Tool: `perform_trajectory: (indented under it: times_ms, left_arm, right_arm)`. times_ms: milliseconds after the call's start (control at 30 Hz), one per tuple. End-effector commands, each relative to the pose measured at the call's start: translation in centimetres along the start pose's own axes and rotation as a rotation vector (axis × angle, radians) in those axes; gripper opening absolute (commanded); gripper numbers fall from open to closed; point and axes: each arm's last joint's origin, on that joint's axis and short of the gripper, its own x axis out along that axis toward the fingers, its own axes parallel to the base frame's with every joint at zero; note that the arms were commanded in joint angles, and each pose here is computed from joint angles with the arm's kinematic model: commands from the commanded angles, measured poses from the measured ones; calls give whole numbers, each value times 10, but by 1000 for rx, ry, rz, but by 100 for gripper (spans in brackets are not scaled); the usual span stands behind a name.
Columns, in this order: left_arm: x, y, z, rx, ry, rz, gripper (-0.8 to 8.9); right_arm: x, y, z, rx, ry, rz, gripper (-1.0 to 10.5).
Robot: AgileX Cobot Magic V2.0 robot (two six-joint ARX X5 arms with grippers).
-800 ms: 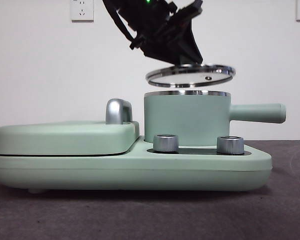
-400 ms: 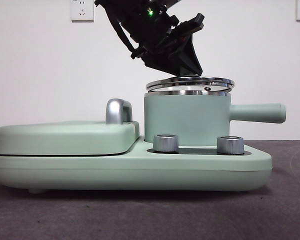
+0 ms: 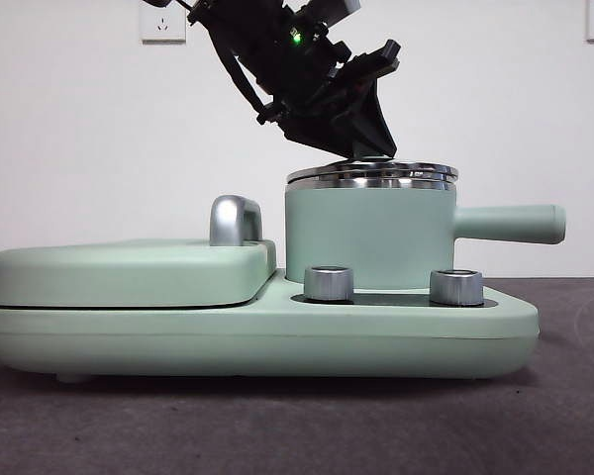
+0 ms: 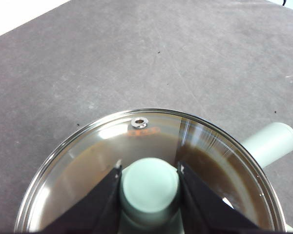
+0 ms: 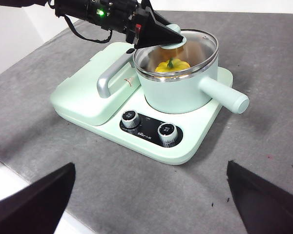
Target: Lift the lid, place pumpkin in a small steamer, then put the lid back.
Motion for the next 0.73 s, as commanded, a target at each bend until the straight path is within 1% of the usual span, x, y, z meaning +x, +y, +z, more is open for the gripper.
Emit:
perform_trajectory:
  times_ms: [33,300,567,733]
  left_arm:
    - [11,0,-1,16,-2,-2,18]
    - [11,1,-2,37,2,-1,18]
    - [11,1,-3,96,7,-1,18]
    - [11,1,-5,92,28,-4,19]
  right_arm:
    - [-2,1,2,12,-16,13,482]
    - [-2,0,2,13,-18,7,482]
    - [-2,0,2,15,-18,7,481]
    - [-2,0,2,15,-18,7,482]
